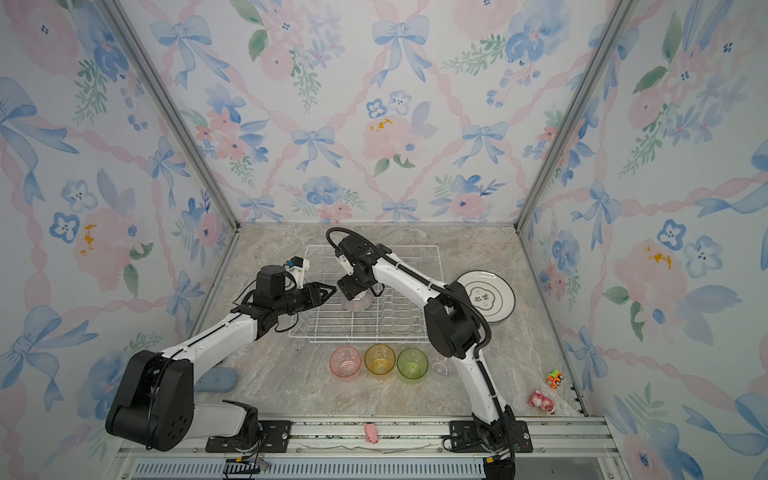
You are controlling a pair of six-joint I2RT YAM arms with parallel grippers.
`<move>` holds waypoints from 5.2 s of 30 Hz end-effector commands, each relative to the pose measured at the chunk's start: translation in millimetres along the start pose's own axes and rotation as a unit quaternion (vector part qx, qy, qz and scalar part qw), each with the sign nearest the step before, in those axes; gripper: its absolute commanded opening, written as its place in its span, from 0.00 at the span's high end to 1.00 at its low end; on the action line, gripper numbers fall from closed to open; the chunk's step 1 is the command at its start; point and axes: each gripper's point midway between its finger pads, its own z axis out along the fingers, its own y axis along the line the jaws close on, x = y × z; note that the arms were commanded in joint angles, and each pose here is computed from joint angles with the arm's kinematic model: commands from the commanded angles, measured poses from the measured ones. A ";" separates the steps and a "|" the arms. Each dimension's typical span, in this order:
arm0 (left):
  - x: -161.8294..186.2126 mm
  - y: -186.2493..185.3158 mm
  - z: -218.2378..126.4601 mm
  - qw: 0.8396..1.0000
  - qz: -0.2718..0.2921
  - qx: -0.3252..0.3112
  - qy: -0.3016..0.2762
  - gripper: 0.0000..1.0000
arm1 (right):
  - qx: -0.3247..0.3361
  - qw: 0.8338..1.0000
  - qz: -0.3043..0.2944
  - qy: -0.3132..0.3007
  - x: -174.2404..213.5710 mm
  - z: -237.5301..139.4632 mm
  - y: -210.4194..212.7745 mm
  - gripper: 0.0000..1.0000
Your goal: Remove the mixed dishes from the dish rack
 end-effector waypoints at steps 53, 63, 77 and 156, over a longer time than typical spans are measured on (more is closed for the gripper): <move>65.2 29.5 74.3 0.991 -0.077 0.082 0.073 0.58 | -0.120 0.984 0.127 -0.022 44.6 -43.6 -25.3 0.77; 91.8 43.0 78.3 0.984 -0.116 0.071 0.112 0.55 | -0.137 0.978 0.154 -0.038 45.8 -44.7 -34.2 0.78; 96.4 43.1 75.8 0.984 -0.105 0.048 0.138 0.55 | -0.152 0.971 0.180 -0.046 51.0 -41.7 -45.1 0.79; -40.9 -100.8 4.2 0.986 0.148 -0.028 -0.065 0.65 | -0.128 0.985 0.114 -0.032 71.5 -65.1 -23.5 0.41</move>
